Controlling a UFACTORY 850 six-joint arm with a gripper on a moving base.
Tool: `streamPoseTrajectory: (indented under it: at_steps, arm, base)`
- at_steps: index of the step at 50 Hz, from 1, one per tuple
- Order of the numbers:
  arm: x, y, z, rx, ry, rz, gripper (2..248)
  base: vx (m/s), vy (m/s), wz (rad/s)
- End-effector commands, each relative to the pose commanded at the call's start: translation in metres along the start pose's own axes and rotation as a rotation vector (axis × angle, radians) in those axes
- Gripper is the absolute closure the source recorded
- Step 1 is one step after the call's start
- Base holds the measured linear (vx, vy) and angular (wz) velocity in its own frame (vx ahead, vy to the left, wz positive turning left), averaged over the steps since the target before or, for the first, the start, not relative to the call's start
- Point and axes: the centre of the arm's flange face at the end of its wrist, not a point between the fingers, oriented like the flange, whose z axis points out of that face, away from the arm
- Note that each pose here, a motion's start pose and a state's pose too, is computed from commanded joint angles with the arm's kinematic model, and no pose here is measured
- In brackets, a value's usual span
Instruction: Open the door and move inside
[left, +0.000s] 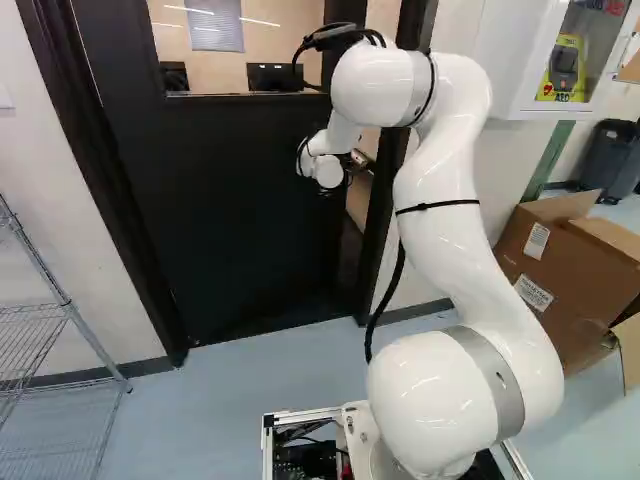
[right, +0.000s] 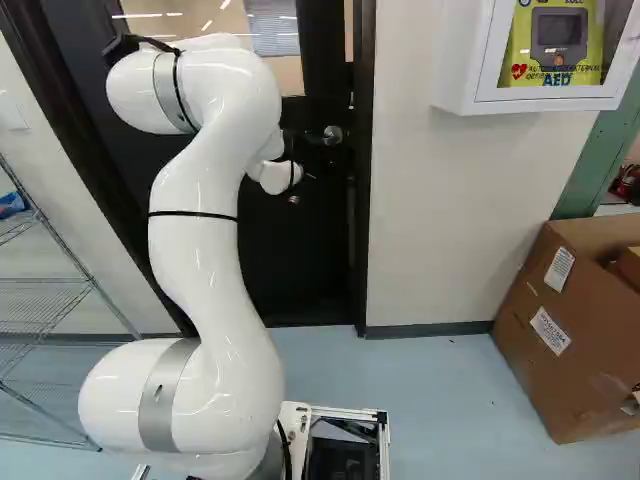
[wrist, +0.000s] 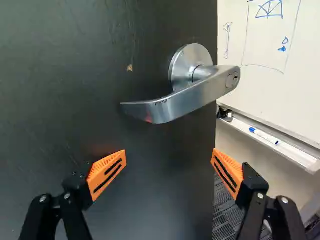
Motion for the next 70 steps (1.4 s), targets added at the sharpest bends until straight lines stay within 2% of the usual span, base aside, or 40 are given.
streamPoseTrajectory:
  at_steps: [9, 19, 25, 38, 49, 62, 70]
  arm:
    - [-0.001, -0.003, -0.001, 0.004, -0.001, -0.001, 3]
    - [0.000, -0.004, -0.019, 0.011, -0.017, -0.007, 3]
    - [0.000, -0.008, -0.031, 0.035, -0.031, -0.027, 3]
    - [-0.006, -0.024, -0.059, 0.145, -0.095, -0.116, 3]
    - [-0.014, -0.044, -0.072, 0.253, -0.148, -0.202, 3]
    - [-0.026, -0.071, -0.074, 0.376, -0.190, -0.305, 3]
    - [-0.031, -0.086, -0.065, 0.411, -0.186, -0.328, 3]
  base:
    - [0.000, 0.000, 0.000]
    - [0.000, 0.000, 0.000]
    - [0.000, 0.000, 0.000]
    - [0.000, 0.000, 0.000]
    - [0.000, 0.000, 0.000]
    - [0.000, 0.000, 0.000]
    - [0.000, 0.000, 0.000]
